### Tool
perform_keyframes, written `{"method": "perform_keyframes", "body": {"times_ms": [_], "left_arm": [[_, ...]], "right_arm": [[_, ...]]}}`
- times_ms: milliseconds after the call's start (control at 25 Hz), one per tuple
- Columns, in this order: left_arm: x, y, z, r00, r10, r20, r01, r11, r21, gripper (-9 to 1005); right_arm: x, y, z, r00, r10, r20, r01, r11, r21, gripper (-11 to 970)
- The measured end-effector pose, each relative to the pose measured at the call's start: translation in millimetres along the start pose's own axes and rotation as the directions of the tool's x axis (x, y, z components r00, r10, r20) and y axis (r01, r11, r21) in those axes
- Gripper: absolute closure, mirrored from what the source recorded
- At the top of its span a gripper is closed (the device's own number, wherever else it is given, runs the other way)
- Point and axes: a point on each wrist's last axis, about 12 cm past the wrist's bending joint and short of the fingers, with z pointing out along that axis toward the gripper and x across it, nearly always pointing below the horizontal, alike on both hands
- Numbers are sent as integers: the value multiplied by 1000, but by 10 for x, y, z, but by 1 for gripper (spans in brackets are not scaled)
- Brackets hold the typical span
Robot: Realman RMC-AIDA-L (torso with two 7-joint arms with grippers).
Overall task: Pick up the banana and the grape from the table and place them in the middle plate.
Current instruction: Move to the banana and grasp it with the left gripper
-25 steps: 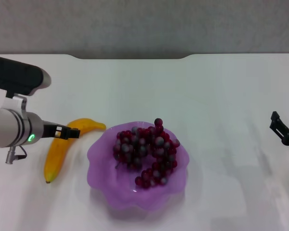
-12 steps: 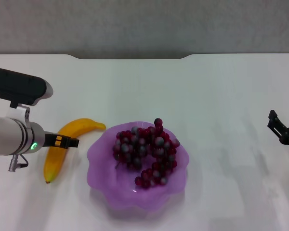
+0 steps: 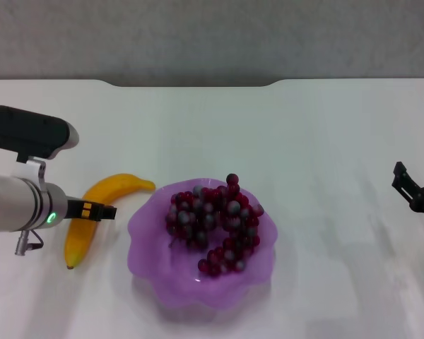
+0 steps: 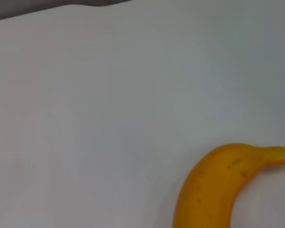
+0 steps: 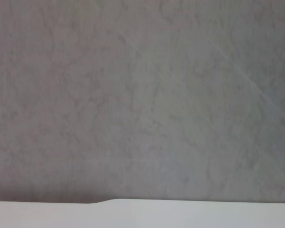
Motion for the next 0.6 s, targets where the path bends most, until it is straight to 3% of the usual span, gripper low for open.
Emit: {"method": "perform_keyframes", "body": {"times_ms": [480, 600], "left_arm": [[-9, -3, 26, 1000, -8, 27, 8, 1000, 3, 162], [-6, 14, 26, 999, -16, 35, 16, 1000, 1, 374]], "right_arm": [[0, -5, 1, 1000, -1, 0, 1, 1000, 2, 72], [-8, 1, 10, 1000, -1, 2, 1, 1000, -1, 72]]}}
